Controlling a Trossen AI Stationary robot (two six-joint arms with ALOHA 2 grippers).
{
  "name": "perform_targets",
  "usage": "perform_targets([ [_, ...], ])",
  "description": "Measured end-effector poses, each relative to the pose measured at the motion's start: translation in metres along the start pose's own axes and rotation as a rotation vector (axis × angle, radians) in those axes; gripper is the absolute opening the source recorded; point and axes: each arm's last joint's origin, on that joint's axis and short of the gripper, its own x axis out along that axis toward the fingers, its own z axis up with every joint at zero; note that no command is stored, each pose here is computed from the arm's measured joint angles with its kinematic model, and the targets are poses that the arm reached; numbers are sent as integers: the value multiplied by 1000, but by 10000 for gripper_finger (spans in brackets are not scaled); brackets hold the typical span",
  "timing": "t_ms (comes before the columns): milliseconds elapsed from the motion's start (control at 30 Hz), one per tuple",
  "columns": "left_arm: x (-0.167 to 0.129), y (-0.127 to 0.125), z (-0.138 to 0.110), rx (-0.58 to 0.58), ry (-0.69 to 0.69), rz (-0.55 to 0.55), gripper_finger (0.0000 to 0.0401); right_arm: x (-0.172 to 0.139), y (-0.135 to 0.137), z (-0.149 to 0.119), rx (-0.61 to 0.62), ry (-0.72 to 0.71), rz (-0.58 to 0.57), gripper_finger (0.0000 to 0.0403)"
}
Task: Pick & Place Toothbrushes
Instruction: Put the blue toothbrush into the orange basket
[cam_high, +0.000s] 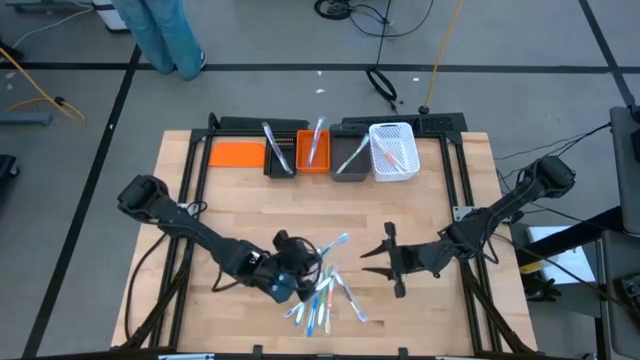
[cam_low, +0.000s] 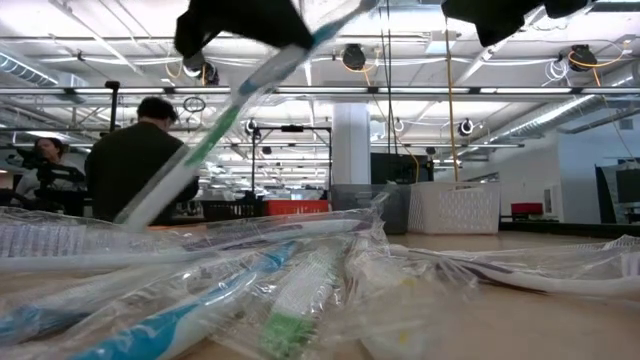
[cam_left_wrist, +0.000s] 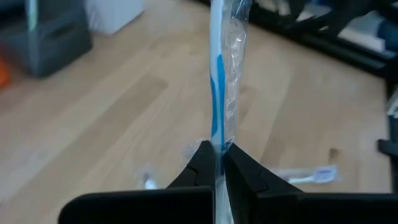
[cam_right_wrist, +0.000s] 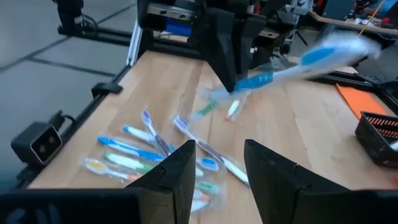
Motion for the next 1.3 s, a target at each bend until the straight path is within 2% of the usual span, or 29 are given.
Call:
perform_targets([
  [267,1,-6,10,58,-81,-53,5,14,4,-1,50,-58,-5,132],
  [533,1,-6,10,70,-84,-53,5,39,-7,-5,112,-135,-56,132],
  [700,1,-6,10,66,-84,-53,14,56,-17,-7,183,-215,67,132],
  [900,2,-8,6,76,-75,-56,6,70,-35,-17,229,-187,49,132],
  [1100,1,-9,6,75,-73,-66,10,70,-38,-10,230,-260,222,132],
  [1300,1,-9,6,68,-74,-63,14,70,-40,-9,211,-274,213,132],
])
